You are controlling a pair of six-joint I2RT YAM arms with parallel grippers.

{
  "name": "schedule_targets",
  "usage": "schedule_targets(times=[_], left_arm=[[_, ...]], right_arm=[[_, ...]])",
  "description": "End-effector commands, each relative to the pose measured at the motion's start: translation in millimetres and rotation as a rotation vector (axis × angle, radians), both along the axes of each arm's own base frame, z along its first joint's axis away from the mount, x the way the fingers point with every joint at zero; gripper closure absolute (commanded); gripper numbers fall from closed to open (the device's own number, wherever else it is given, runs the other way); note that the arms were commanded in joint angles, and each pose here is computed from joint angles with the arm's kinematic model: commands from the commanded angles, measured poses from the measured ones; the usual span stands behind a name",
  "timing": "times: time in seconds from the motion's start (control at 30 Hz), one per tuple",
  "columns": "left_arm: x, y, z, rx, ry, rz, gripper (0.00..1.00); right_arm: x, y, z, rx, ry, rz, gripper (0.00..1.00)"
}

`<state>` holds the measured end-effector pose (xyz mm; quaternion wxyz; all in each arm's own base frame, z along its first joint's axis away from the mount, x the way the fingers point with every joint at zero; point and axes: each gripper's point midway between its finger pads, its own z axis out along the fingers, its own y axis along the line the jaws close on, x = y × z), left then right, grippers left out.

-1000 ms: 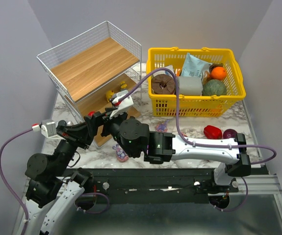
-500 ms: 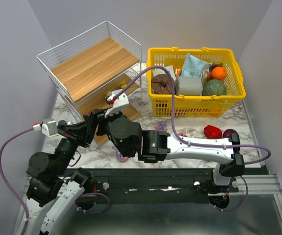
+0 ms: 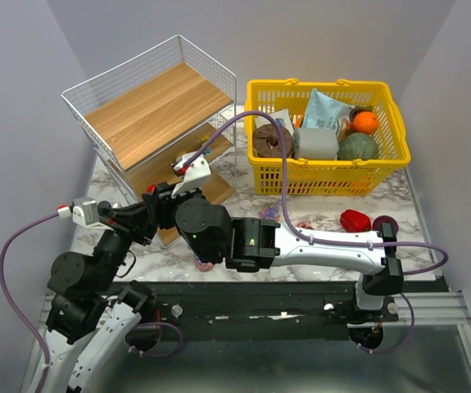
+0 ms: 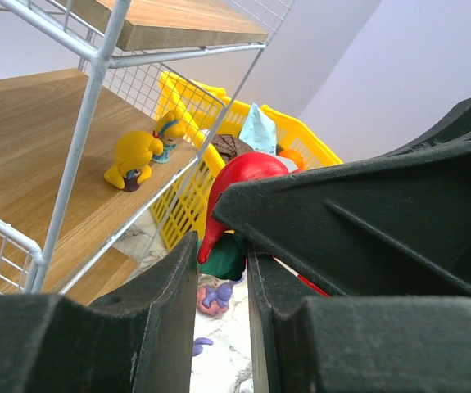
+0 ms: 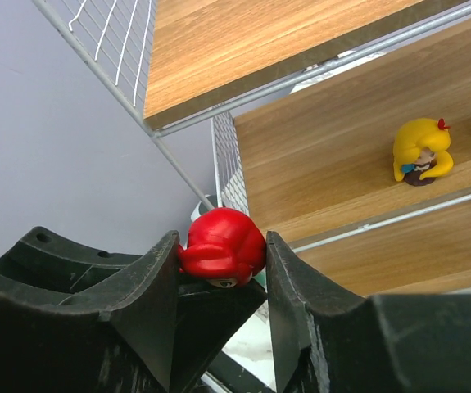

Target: Place and organize the plastic toys onto the shelf

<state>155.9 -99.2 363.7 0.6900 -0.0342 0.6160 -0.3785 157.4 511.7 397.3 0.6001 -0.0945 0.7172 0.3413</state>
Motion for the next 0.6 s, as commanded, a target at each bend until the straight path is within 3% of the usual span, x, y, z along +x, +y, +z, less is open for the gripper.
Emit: schedule_targets(times=[0.0, 0.1, 0.13, 0.17, 0.37, 0.43, 0.57], left_arm=[[1, 1, 5, -0.001, -0.026, 0.010, 1.00], [-4, 0, 6, 0.004, -0.027, -0.011, 0.85], [-7, -1, 6, 0.002, -0.023, -0.020, 0.57], [-9, 0, 6, -0.002, -0.016, -0.023, 0.48], [-31, 10, -2, 0.048, 0.043, -0.027, 0.19], [-39, 15, -12, 0.082, 0.091, -0.026, 0.12], [-53, 30, -25, 0.139, 0.136, 0.010, 0.10]], right_arm=[[-3, 1, -2, -0.011, 0.004, -0.011, 0.72], [-2, 1, -2, -0.018, -0.002, -0.019, 0.79], [-1, 0, -2, -0.022, -0.005, -0.020, 0.82], [-1, 0, -2, -0.032, -0.013, -0.019, 0.82], [1, -6, 0, -0.051, -0.032, -0.030, 0.83], [2, -10, -4, -0.062, -0.039, -0.034, 0.83], [5, -19, -6, -0.071, -0.052, -0.010, 0.83]])
